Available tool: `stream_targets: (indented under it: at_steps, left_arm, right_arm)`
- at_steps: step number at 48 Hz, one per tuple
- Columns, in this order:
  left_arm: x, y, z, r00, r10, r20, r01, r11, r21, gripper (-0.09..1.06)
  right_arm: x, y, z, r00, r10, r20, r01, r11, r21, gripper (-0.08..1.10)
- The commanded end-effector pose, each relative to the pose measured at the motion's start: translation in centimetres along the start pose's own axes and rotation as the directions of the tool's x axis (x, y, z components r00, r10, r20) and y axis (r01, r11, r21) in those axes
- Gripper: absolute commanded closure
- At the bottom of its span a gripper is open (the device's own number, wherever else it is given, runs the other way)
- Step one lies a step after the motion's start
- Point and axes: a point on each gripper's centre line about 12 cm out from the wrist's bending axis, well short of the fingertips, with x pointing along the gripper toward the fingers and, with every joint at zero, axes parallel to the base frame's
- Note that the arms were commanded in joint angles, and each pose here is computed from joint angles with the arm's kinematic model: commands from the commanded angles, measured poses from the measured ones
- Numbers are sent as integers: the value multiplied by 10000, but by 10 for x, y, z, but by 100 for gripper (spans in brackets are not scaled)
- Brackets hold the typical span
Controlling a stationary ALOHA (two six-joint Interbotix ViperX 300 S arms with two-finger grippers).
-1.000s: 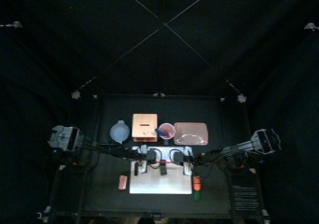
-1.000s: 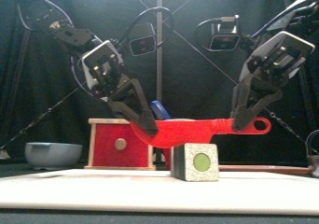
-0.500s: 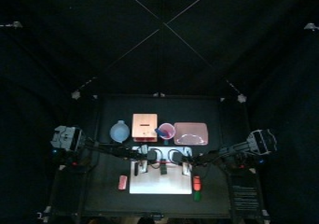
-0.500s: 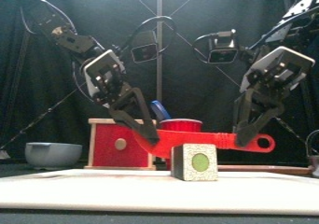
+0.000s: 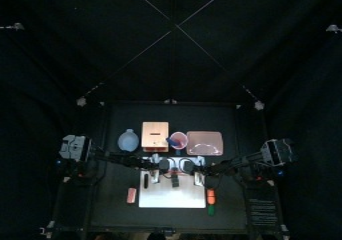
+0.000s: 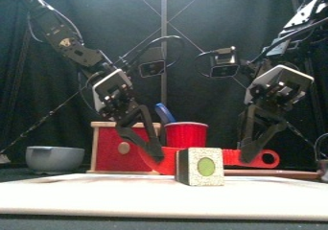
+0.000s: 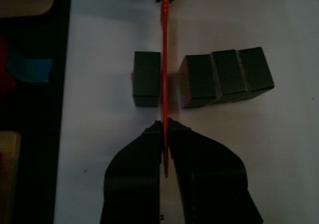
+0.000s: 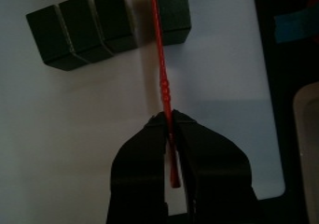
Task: Place sushi on board then cut the sushi with the knife then place the pieces on the plate
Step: Cut the sushi into 4 pieces
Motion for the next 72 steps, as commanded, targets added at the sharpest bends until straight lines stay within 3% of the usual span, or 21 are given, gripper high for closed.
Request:
stream_targets:
  at_steps: [1,7,24,31,41,48,57,72]
  left_arm:
    - [-3,5,7,9999,79,113,-78,9999,-69,49]
    - [-6,9,9,9998,157,87,-156,9998,-157,49]
    - [-29,4,22,9996,29,266,-29,10000,-16,49]
    - [-37,-17,28,9983,-360,464,345,9989,332,49]
    - [-37,-45,27,9950,-893,457,858,9936,738,49]
    - [-34,-52,28,9938,-1026,421,998,9930,628,49]
    - [-29,-53,27,9941,-1024,344,1008,9939,445,49]
    - [-27,-57,28,9934,-1094,333,1078,9931,464,49]
  right_arm:
    - [-9,-10,9,9993,-215,292,209,9996,204,69]
    - [-15,-13,14,9983,-265,510,254,9994,217,69]
    - [-56,-9,39,9852,-130,1711,63,9992,394,70]
    - [-62,3,39,9826,176,1850,-207,9997,149,70]
    - [-61,16,36,9837,478,1735,-492,9988,37,70]
    - [-60,20,33,9847,577,1645,-589,9983,19,70]
    - [-57,21,31,9860,611,1549,-628,9980,61,70]
    - [-49,23,28,9897,595,1299,-606,9982,43,70]
